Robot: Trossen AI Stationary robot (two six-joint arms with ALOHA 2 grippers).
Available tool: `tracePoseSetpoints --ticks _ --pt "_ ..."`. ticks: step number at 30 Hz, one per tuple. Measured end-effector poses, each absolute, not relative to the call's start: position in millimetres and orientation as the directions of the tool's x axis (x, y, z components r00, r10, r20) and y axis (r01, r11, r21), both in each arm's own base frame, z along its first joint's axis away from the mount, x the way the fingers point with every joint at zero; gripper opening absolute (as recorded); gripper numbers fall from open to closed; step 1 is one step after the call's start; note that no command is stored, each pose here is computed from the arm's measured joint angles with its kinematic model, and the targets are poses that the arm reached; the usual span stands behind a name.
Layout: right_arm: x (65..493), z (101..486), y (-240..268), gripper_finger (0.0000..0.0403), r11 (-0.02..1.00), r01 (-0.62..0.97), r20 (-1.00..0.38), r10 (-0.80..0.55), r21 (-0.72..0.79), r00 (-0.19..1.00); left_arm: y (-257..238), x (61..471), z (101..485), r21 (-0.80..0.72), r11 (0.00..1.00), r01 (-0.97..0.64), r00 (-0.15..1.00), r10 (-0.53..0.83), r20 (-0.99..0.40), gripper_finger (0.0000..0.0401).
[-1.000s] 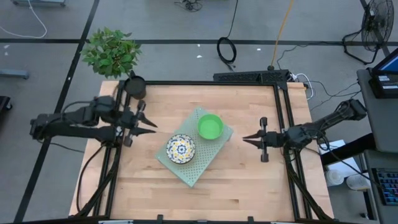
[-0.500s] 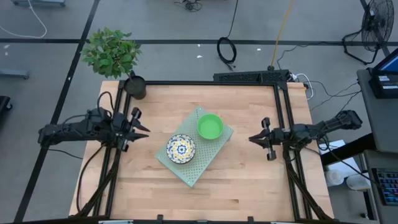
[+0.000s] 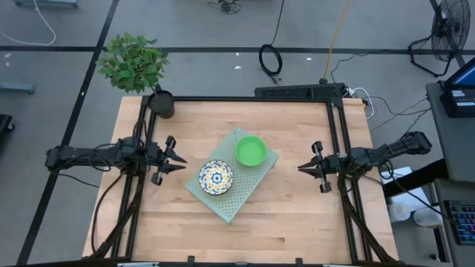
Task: Pick & Place Mini bowls
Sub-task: Return to Home Position
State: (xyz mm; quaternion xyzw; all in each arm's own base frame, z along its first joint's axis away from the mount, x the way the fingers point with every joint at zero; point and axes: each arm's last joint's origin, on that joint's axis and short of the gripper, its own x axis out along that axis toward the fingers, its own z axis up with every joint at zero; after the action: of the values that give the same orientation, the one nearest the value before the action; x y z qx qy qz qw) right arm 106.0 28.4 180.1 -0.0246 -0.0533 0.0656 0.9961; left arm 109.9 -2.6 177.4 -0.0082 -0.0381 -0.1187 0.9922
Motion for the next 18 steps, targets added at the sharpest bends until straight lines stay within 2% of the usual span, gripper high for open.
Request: tracePoseSetpoints --ticks 4,9,18 --pt "107 171 26 0.0018 0.992 -0.047 0.013 0.049 -0.114 0.999 -3 110 177 -0.01 0.972 0.234 0.97 -0.233 0.071 0.0093" --pt "107 162 26 0.0018 0.995 -0.051 -0.076 0.045 -0.08 0.996 -3 110 177 -0.009 0.972 0.234 0.97 -0.233 0.074 0.0093" --pt "107 163 26 0.0018 0.997 -0.05 -0.068 0.045 -0.061 0.997 -3 110 177 -0.009 0.972 0.234 0.97 -0.233 0.074 0.0093"
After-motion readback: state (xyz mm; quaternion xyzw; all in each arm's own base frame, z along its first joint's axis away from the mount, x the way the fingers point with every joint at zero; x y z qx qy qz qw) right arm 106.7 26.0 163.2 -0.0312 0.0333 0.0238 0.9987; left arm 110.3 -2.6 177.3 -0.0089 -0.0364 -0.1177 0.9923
